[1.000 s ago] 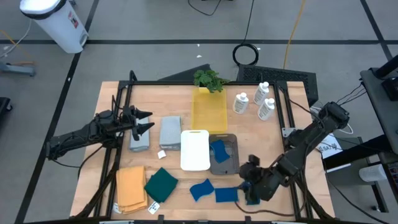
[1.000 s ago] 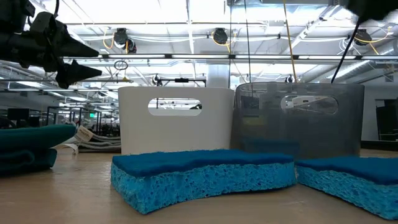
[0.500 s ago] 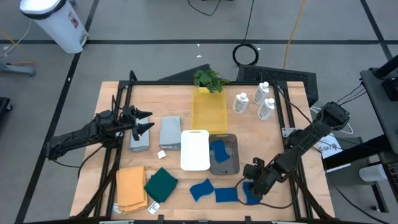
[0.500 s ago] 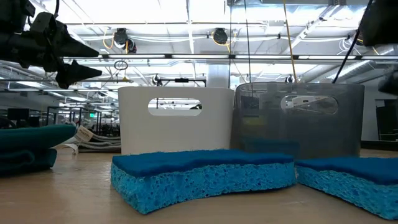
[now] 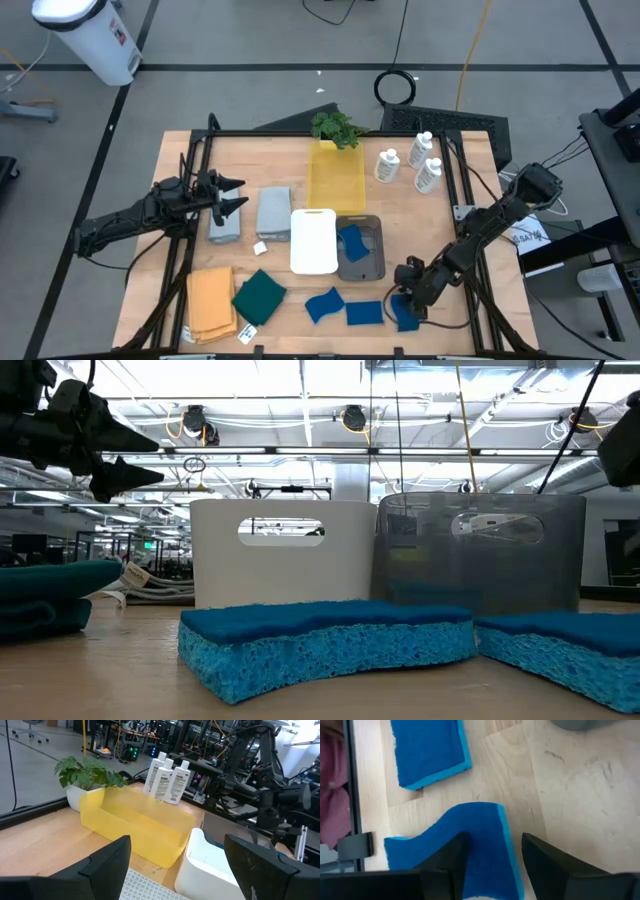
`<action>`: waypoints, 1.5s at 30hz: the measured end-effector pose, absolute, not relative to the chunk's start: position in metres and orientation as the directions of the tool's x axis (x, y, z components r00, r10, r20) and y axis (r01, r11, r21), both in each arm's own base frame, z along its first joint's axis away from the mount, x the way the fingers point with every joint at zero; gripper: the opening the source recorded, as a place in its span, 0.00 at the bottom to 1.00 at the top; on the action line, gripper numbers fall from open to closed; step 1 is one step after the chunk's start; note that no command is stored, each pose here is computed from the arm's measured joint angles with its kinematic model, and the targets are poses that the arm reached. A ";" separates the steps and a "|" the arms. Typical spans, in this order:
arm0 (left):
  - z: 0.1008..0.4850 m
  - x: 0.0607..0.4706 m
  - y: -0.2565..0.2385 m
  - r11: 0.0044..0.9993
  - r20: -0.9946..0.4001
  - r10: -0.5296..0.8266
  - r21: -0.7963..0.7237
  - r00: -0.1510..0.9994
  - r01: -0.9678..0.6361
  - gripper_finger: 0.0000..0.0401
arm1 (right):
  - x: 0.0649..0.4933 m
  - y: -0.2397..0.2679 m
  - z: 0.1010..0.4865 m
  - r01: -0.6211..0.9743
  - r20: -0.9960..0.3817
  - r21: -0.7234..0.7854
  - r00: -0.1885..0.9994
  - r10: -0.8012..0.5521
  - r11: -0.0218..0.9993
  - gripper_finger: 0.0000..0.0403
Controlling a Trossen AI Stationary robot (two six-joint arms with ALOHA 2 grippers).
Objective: Pick & Place Kitchen Items
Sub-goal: Put the right sponge wipe into the black bin
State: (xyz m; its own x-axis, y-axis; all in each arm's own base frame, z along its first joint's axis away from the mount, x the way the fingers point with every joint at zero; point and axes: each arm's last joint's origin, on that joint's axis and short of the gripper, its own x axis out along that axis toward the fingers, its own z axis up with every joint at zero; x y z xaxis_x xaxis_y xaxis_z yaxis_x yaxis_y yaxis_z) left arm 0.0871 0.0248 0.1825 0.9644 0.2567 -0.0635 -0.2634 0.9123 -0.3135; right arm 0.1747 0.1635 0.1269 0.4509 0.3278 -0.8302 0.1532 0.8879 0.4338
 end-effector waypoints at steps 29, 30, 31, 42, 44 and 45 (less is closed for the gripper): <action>0.183 0.087 0.025 0.912 -0.063 0.257 -0.314 0.964 -0.263 0.81 | 0.168 0.152 0.169 -0.156 -0.651 0.335 0.674 0.348 0.929 0.00; 0.183 0.087 0.025 0.912 -0.063 0.257 -0.314 0.964 -0.263 0.81 | 0.167 0.150 0.173 -0.172 -0.633 0.324 0.691 0.349 0.930 0.00; 0.183 0.087 0.025 0.912 -0.063 0.256 -0.314 0.964 -0.263 0.81 | 0.165 0.149 0.179 -0.190 -0.612 0.314 0.709 0.351 0.930 0.00; 0.183 0.087 0.025 0.912 -0.063 0.257 -0.314 0.964 -0.263 0.81 | 0.154 0.136 0.229 -0.331 -0.335 0.035 0.885 0.323 0.943 0.00; 0.183 0.087 0.025 0.912 -0.063 0.257 -0.314 0.964 -0.263 0.81 | 0.156 0.133 0.236 -0.293 -0.270 -0.039 0.924 0.272 0.955 0.00; 0.183 0.087 0.025 0.912 -0.064 0.257 -0.314 0.964 -0.264 0.81 | 0.158 0.130 0.240 -0.263 -0.239 -0.069 0.941 0.240 0.962 0.00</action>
